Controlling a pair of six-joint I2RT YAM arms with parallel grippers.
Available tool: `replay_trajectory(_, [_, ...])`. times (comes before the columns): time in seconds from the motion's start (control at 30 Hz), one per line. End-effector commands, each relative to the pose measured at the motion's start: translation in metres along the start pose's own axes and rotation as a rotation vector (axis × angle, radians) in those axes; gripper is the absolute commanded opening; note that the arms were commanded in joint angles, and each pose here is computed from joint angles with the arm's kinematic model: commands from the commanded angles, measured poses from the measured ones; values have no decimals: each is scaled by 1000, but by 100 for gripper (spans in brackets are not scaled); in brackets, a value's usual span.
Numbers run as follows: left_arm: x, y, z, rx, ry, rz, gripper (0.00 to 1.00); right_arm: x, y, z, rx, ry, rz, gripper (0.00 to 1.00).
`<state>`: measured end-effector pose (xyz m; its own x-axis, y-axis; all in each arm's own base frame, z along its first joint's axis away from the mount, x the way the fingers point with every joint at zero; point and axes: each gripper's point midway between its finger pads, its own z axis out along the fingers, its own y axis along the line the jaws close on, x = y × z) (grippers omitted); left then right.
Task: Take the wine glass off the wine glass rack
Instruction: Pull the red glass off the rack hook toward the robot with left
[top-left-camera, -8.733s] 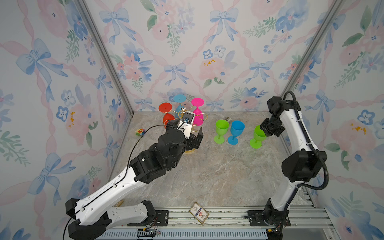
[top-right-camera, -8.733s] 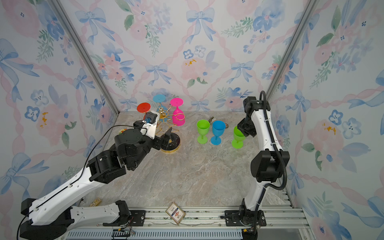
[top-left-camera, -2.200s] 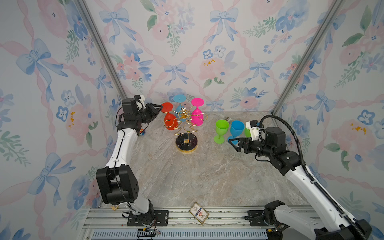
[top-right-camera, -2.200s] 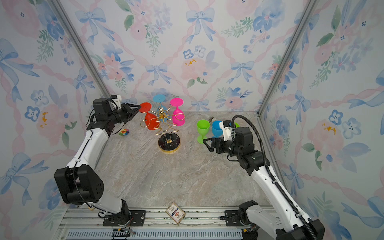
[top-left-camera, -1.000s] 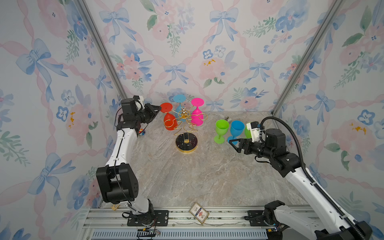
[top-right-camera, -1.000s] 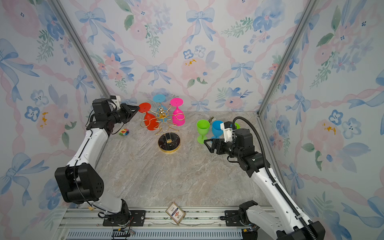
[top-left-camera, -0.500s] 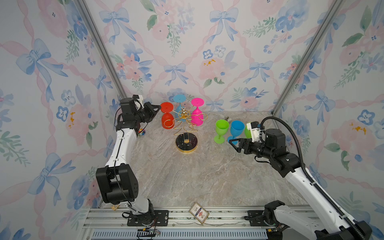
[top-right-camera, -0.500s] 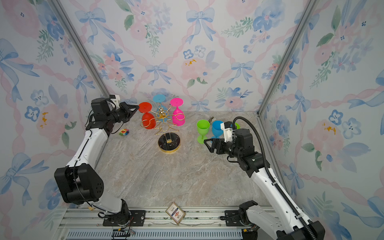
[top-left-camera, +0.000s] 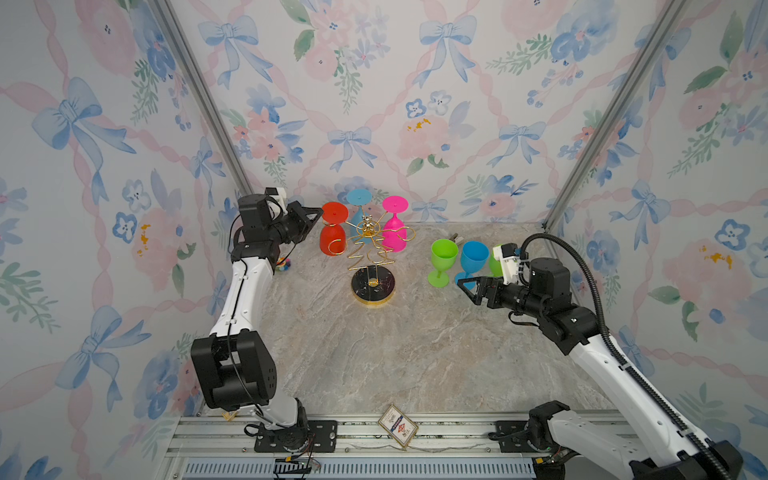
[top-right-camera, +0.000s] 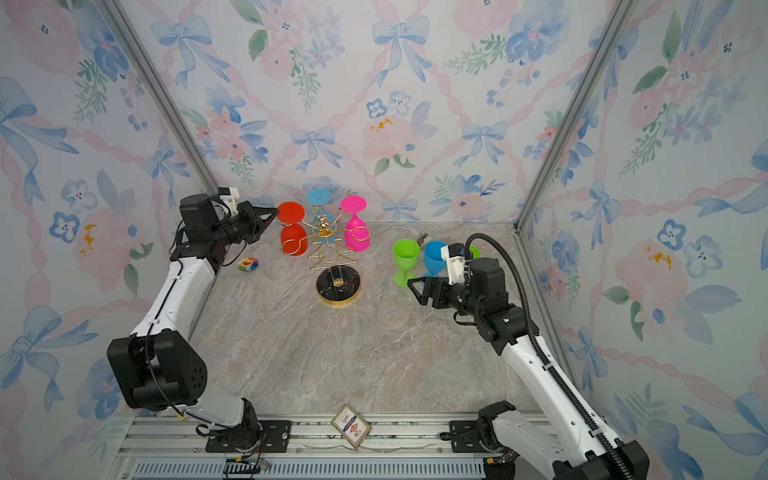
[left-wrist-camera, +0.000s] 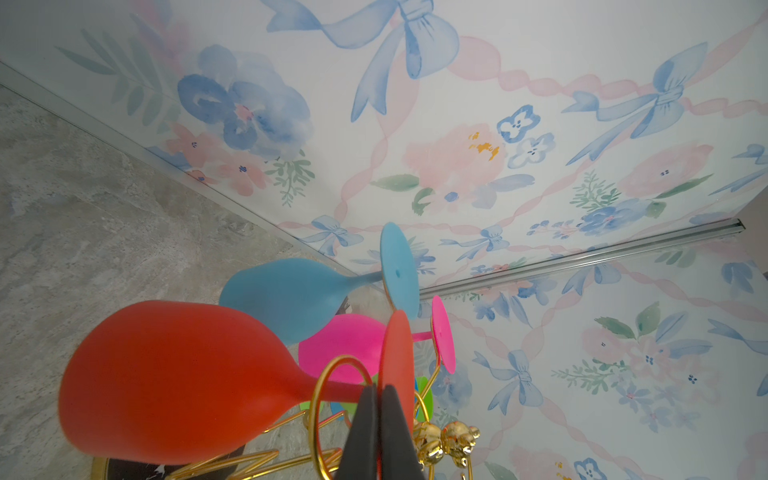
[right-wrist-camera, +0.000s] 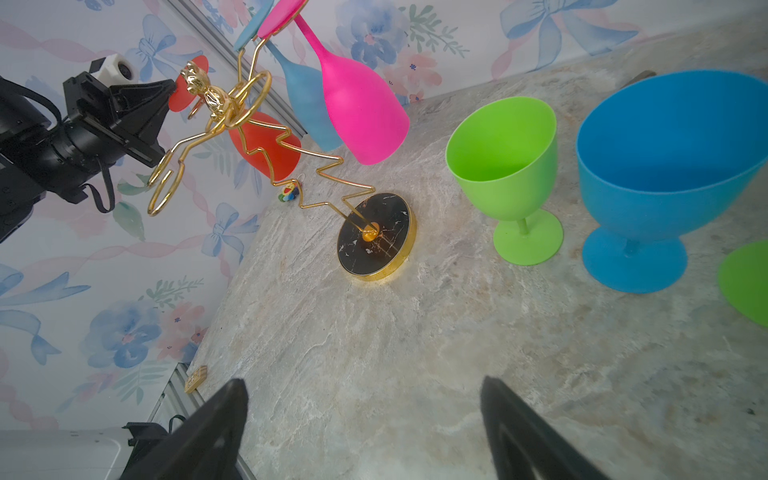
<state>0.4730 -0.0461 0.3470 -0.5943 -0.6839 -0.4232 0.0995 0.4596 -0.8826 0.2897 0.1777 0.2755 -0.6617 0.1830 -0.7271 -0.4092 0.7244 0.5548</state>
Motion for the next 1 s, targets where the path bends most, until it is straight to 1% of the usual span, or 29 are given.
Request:
replay_trajectory(0.0, [-6,-28,-11,74,-19,35,0,1,1,4,-8,-4,3,90])
replay_trajectory(0.17, [-2,-29,-10,105,-9,15,0,1,1,5,-10,-2,8,90])
replay_trajectory(0.7, [15,-40,-2,125,29,25,0,2,-2,8,0,4,16,89])
replay_trajectory(0.97, [19,-36,5,118,41,18,0,4,-4,5,14,2,14,89])
